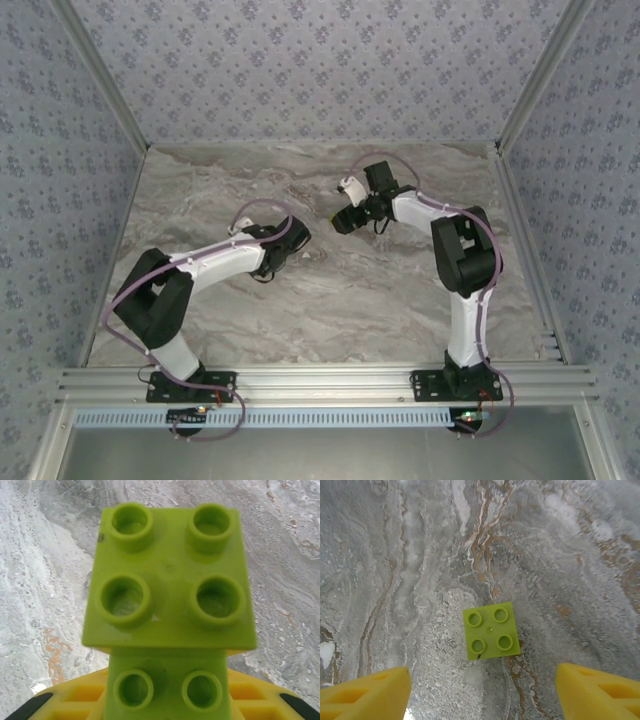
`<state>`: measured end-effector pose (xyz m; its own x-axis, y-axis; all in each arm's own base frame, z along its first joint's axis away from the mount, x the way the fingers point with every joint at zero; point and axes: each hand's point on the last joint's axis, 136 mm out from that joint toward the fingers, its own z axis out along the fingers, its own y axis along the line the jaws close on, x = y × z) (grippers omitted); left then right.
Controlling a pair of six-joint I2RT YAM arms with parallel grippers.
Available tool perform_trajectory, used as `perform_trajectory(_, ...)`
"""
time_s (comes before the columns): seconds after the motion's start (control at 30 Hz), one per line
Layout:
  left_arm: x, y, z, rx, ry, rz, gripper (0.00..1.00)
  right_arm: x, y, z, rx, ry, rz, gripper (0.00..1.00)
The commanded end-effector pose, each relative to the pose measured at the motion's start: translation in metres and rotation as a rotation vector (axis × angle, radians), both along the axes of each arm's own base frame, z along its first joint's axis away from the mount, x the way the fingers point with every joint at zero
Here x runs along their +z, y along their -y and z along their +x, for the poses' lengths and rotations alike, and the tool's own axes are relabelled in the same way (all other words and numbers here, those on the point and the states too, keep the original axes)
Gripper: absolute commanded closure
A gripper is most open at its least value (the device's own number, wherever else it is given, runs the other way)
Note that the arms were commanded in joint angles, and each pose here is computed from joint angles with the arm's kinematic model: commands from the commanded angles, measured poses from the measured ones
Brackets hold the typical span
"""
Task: Assemble a carrot with lego
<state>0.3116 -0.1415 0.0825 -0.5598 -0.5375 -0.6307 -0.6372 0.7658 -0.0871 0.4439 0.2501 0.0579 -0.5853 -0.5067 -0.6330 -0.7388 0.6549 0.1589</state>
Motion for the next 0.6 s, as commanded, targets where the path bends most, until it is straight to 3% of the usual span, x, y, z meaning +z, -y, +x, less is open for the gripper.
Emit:
perform_trajectory(0.0, 0.005, 0.003, 0.004, 0.010, 0.009, 0.019, 0.62, -0.014, -0.003, -0.006, 0.036, -0.053, -0.037, 0.22)
perform_trajectory(0.57, -0.010, 0.029, 0.009, -0.061, -0.027, -0.064, 0.48, -0.028, -0.011, 0.004, 0.067, -0.073, -0.123, 0.23)
